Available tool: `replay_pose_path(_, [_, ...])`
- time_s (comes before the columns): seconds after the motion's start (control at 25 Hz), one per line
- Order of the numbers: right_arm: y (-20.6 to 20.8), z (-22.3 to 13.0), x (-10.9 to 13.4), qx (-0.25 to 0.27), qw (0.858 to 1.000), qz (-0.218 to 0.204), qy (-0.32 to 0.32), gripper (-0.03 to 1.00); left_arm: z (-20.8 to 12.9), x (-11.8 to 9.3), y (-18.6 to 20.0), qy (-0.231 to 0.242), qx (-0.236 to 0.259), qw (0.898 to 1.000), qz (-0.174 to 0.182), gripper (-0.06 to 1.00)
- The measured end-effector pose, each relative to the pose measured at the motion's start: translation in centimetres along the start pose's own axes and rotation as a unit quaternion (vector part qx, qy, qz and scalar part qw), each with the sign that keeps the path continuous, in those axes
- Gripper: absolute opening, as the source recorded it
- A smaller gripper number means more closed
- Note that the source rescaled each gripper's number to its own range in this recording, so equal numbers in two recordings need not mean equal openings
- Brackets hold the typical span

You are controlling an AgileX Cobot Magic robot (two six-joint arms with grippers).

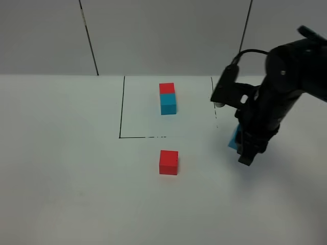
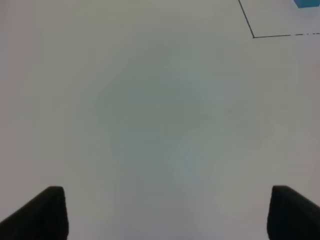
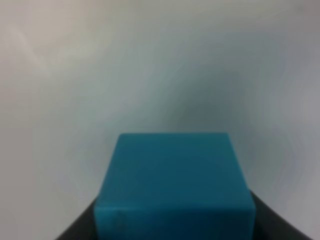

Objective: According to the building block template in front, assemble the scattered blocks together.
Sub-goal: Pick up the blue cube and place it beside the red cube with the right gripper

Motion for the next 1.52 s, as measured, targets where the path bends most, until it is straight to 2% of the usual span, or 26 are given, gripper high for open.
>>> replay_pose_path(0.24, [-3.9, 3.4, 0.5, 0.088, 0.993, -0.003, 0.073, 0.0, 0.0, 0.0, 0.0, 0.0, 0.0, 1.0, 0.0, 0.88])
replay_pose_path(0.52, [-7.9, 5.8, 2.3, 0.109, 0.989, 0.017, 0.103, 0.0, 0.0, 0.0, 0.0, -0.001, 0.0, 1.0, 0.0, 0.88])
replay_pose_path(1.0, [-11.7, 6.5, 3.6, 0.094, 0.99, 0.046, 0.096, 0.0, 0.0, 0.0, 0.0, -0.001, 0.0, 1.0, 0.0, 0.88])
replay_pose_path(1.28, [-12.3, 7.4, 4.9, 0.075, 0.991, 0.051, 0.103, 0.0, 0.0, 0.0, 0.0, -0.001, 0.0, 1.0, 0.0, 0.88])
replay_pose_path(1.52, [-12.3, 7.6, 5.1, 0.067, 0.991, 0.05, 0.106, 0.0, 0.0, 0.0, 0.0, -0.001, 0.0, 1.0, 0.0, 0.88])
Point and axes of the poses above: a point on each arm's last joint axis where the gripper is mounted, y pointing back along that axis away from the gripper, x along the wrist's bending axis when the last joint is at zero, z = x × y, the point moved 2 cm from there along -y, pointing out along that axis toward the gripper, and after that the axes turned 13 degrees about -y, right-handed, at the moved point
